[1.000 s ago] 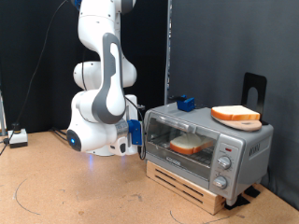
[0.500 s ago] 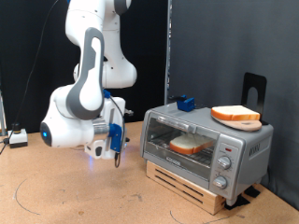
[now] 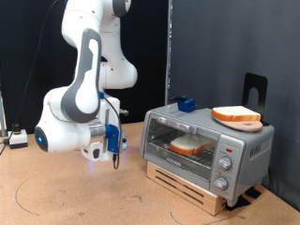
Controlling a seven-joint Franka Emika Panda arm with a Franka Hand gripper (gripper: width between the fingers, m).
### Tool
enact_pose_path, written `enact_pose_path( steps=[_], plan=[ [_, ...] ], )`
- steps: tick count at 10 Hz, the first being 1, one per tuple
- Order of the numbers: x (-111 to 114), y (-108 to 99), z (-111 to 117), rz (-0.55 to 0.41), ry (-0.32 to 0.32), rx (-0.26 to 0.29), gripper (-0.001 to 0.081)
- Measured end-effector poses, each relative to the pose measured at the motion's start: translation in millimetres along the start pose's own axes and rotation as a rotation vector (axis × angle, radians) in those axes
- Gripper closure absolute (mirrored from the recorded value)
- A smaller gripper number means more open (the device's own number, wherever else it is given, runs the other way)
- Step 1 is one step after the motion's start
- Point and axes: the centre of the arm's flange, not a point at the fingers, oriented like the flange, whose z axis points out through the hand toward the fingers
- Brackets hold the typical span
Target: Make a piece of toast with the oven
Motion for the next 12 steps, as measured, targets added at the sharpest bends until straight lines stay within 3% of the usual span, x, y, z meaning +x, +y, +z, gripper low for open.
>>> enact_pose_path(
  steps=[2,4,6,9,11,12],
  plan=[
    [27,-18,3,0.006,0.012,0.001,-0.0003],
    [56,-35,1,-0.039,0.145,-0.011,-0.0003],
    [75,-50,-2,-0.079,0.262,0.014,-0.0003],
    [72,-49,4,-0.122,0.162,0.012,-0.0003],
    [94,-65,4,-0.181,0.163,0.015,-0.0003],
    [106,-74,3,-0.199,0.197,0.026,-0.0003]
  ],
)
